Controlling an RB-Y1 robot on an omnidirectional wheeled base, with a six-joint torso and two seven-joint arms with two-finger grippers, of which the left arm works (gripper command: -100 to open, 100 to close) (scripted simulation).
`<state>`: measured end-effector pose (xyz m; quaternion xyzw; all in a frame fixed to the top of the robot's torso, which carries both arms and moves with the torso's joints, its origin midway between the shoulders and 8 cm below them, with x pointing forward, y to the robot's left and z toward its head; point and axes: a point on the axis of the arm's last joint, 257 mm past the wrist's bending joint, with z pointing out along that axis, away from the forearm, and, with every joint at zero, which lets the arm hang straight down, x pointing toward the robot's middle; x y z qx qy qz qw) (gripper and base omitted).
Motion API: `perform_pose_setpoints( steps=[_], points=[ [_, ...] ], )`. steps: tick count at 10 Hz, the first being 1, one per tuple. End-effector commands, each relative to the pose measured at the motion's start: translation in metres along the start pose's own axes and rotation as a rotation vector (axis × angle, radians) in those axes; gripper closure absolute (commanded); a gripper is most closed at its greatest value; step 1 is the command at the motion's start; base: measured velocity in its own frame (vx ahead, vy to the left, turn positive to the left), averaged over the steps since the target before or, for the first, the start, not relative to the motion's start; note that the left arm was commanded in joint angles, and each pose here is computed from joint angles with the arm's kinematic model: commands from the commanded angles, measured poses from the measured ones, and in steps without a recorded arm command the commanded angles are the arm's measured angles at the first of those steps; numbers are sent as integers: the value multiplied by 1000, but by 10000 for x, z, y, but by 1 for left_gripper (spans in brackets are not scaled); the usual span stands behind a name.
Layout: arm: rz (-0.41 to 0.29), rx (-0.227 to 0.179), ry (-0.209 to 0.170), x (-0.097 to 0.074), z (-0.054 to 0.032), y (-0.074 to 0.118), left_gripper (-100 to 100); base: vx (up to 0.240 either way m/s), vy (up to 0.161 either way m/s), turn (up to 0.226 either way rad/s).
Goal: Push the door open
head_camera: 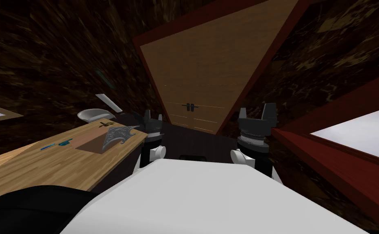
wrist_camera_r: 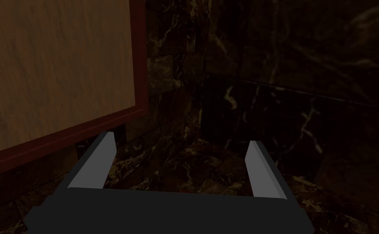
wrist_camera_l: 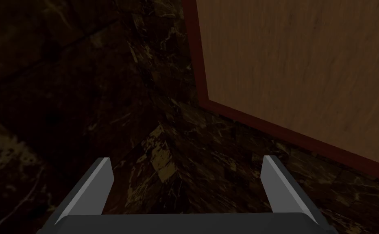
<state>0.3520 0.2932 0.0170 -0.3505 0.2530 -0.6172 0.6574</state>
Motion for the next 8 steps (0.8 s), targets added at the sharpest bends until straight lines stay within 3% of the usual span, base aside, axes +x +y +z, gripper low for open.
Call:
perform_pose_setpoints(
  steps=[1, 8],
  points=[
    [-5, -19, 9, 25, 9, 147, -100, 92, 38, -22],
    [-24, -92, 44, 139, 50, 729, -100, 69, 15, -15]
  ],
)
